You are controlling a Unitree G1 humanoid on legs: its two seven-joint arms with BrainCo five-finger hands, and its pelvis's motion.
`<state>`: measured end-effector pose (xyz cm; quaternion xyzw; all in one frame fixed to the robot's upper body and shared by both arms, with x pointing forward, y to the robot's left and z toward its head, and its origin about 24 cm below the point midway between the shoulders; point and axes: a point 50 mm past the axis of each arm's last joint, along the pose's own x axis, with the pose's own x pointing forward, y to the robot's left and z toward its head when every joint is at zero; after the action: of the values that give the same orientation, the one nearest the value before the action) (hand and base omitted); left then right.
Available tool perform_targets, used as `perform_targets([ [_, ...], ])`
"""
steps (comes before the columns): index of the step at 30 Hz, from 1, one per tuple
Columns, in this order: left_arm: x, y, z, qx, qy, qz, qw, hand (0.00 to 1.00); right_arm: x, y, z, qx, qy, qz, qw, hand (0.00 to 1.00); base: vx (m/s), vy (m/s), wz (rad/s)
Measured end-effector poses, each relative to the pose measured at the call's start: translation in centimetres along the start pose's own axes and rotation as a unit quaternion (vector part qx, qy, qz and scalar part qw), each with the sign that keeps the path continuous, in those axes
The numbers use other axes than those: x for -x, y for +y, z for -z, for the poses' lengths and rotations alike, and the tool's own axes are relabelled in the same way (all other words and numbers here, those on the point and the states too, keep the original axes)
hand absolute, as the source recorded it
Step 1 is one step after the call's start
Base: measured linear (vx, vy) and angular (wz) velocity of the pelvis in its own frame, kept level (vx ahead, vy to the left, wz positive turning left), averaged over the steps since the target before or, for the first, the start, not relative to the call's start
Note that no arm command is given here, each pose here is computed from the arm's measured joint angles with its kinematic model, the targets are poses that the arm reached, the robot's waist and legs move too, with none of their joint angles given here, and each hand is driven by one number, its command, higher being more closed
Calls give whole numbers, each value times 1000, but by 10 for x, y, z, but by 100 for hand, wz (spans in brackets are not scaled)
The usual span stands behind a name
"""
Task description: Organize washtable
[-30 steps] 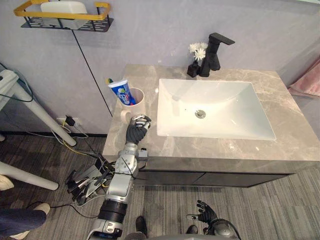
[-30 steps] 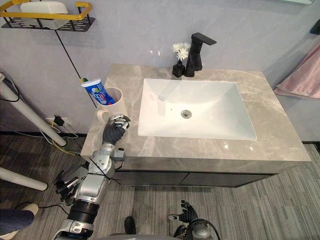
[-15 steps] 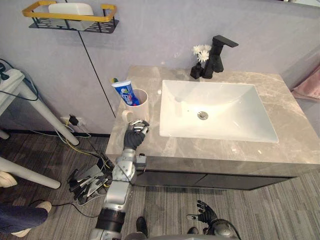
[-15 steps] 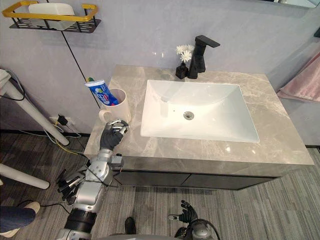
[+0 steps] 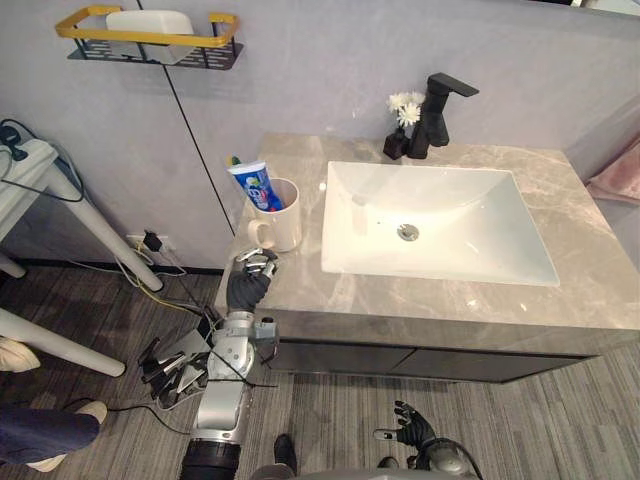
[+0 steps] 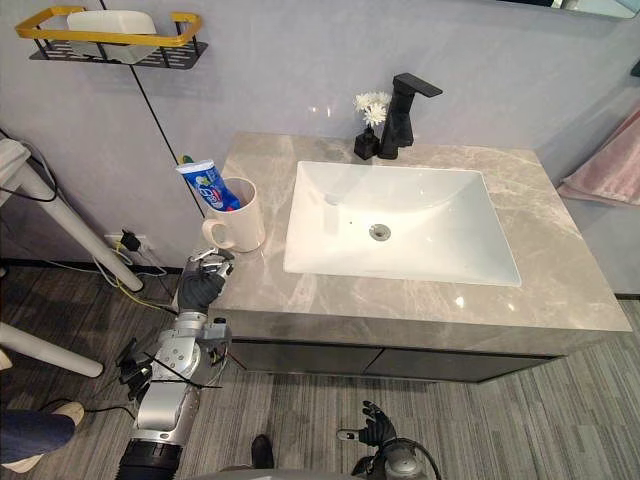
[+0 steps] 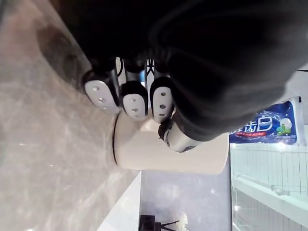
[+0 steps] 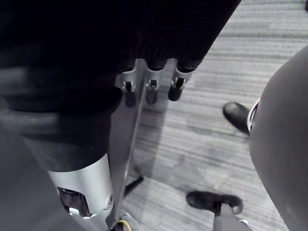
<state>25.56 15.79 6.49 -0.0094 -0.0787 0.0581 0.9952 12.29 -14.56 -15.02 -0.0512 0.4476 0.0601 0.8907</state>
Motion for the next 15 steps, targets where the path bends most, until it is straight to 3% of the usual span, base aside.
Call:
perform_targets([
  [15, -10, -1, 0, -19, -1, -6, 1000, 100, 1, 0, 0, -2, -4, 1, 1000, 0, 2, 10, -6],
])
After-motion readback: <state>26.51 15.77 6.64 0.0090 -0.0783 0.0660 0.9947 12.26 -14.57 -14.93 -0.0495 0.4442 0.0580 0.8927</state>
